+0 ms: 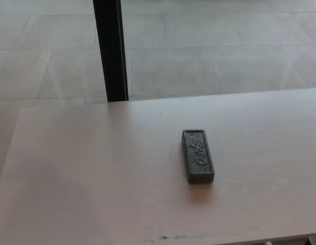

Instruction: The robot uses its right hand to hold the eraser kept in the middle of the desk and use it to wipe the desk by swiping its surface twice

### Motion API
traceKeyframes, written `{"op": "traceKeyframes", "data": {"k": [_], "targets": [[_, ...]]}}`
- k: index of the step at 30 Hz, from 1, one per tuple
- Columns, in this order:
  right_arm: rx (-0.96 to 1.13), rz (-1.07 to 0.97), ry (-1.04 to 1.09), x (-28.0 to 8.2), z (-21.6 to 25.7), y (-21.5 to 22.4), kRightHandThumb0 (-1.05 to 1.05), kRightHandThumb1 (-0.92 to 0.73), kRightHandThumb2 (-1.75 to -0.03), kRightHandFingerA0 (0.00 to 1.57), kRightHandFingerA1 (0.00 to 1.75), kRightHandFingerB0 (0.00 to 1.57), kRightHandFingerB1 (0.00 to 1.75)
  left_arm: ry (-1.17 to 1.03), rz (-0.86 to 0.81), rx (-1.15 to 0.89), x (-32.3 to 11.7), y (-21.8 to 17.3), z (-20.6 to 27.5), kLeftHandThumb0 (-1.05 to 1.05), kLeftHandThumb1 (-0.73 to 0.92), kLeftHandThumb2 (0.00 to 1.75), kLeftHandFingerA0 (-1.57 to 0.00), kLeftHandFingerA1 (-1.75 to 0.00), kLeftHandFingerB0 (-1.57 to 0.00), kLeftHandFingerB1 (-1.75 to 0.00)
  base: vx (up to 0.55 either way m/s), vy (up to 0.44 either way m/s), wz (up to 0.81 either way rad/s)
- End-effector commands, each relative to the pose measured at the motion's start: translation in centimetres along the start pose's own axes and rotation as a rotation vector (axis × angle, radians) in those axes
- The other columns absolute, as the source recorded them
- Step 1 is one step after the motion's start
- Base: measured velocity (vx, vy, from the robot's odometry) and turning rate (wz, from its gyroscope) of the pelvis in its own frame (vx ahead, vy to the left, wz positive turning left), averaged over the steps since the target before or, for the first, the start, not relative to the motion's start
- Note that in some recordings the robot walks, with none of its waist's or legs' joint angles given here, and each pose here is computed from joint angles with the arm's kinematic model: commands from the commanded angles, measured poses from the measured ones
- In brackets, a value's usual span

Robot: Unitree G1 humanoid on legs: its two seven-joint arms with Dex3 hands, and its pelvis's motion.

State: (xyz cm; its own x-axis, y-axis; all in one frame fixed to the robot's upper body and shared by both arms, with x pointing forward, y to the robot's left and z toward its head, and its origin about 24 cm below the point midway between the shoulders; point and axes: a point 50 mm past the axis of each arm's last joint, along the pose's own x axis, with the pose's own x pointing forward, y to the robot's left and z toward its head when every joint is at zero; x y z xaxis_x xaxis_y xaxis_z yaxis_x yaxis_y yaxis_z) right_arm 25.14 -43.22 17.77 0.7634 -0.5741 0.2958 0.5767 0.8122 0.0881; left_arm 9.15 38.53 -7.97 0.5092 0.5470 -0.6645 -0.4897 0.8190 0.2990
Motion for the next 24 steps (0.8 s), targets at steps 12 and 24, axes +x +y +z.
{"op": "traceKeyframes", "data": {"k": [12,24], "targets": [[0.147,0.596,-0.135,-2.3,6.4,25.4,-0.31,-0.46,-1.17,1.0,1.75,0.84,1.54,-0.015,0.019,-0.008,0.1,1.0,0.6,-0.64,0.86,0.65,-0.67,-0.65,-0.42,-0.49,0.0,0.0,0.0],[-0.005,0.83,0.114,-8.7,-0.7,33.0,-0.25,-0.54,-1.06,1.21,1.75,0.81,1.42,-0.013,0.016,-0.014,0.1,1.0,0.4,-0.58,0.68,1.09,-0.65,-0.74,-0.3,-0.56,0.0,0.0,0.0]]}}
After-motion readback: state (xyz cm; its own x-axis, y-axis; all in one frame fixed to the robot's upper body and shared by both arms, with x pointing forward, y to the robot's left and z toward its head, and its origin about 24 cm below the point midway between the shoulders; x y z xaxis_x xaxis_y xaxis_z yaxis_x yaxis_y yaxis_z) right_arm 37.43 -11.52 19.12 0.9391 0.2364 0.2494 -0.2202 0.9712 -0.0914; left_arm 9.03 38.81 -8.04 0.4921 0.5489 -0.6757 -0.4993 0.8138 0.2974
